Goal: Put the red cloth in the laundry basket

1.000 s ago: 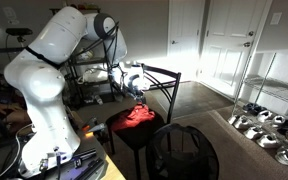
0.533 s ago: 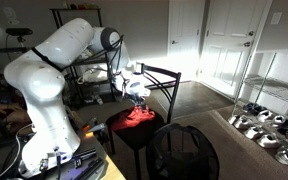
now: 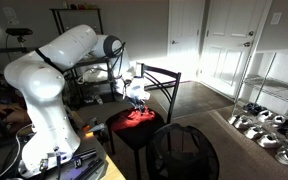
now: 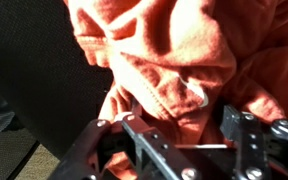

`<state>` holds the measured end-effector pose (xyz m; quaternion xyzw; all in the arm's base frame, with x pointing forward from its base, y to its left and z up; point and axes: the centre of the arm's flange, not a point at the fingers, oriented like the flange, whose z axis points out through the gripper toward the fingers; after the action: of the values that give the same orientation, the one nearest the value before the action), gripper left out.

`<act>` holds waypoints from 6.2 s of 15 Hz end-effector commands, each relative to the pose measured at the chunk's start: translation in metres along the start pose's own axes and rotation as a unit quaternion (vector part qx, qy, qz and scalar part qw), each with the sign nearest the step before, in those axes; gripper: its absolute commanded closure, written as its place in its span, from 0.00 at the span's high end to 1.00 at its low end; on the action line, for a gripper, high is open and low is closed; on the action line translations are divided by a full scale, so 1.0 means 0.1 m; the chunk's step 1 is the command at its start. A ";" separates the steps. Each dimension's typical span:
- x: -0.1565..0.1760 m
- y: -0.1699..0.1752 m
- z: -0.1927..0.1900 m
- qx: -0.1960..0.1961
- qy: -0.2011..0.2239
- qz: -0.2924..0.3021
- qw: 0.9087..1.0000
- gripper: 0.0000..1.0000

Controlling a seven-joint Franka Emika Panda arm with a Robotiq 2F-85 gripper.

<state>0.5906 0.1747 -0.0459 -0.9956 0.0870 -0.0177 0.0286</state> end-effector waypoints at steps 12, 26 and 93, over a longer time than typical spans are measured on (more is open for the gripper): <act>-0.35 0.40 -0.70 0.049 0.027 0.000 0.998 0.07; -0.75 0.97 -1.20 0.082 0.160 0.119 0.977 0.06; -0.56 3.38 -3.49 0.038 0.377 0.395 0.837 0.06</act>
<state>0.4826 -0.2094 0.3257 -0.7785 0.4886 -0.3913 0.0458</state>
